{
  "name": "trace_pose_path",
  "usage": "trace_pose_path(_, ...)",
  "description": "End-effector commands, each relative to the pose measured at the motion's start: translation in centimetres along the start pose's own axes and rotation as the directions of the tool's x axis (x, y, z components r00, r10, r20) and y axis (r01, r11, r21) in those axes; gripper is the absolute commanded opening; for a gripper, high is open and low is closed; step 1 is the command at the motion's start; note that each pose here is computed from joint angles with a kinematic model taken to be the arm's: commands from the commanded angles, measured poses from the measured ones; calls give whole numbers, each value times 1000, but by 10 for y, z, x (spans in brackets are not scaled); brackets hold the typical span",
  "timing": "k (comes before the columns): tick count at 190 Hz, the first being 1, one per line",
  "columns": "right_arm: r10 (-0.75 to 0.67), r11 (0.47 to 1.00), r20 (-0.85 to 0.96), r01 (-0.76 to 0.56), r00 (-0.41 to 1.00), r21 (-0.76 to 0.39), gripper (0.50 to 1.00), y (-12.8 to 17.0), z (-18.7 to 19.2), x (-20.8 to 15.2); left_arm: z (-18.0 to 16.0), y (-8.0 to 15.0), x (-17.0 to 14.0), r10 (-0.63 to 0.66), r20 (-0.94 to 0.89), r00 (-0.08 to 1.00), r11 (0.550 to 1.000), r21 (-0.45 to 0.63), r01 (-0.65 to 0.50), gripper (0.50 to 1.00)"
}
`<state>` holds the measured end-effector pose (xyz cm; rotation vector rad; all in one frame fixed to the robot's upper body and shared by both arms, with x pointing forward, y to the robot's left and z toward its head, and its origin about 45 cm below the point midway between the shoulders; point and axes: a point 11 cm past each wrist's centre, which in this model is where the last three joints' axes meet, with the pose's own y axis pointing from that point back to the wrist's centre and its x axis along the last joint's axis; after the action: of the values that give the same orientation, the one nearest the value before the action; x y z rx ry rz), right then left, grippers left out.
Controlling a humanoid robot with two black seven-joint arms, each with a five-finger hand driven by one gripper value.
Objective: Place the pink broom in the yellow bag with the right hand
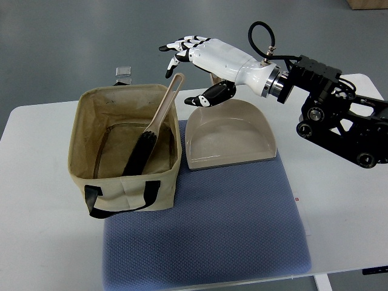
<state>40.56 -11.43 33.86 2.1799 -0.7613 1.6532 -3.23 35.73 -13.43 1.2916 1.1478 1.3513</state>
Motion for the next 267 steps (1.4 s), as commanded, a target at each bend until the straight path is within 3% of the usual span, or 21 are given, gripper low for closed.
trace_pose_path(1,34,999,27,-34,999,-18,901,5,4,3,0,0,0,0,1,1000,1000,0,0,1000)
trace_pose_path(54,200,966,267,-145,943,-214,901,48,48,7,0,0,0,0,0,1000,1000,-1,0,1000)
trace_pose_path(87,387,890,476,-185,790,-416,901,94,84,-8,0,0,0,1,0,1000,1000,0,-1,1000)
trace_pose_path(130,533,821,641,-152,552,-551,901,139,109,-24,0,0,0,1,0,1000,1000,0,-1,1000)
trace_pose_path(197,578,816,805,-98,131,-570,901,185,110,-70,0,0,0,0,1,1000,1000,0,0,1000)
trace_pose_path(267,629,760,775,-158,-69,-631,926,195,102,-100,0,0,0,0,0,1000,1000,0,0,1000)
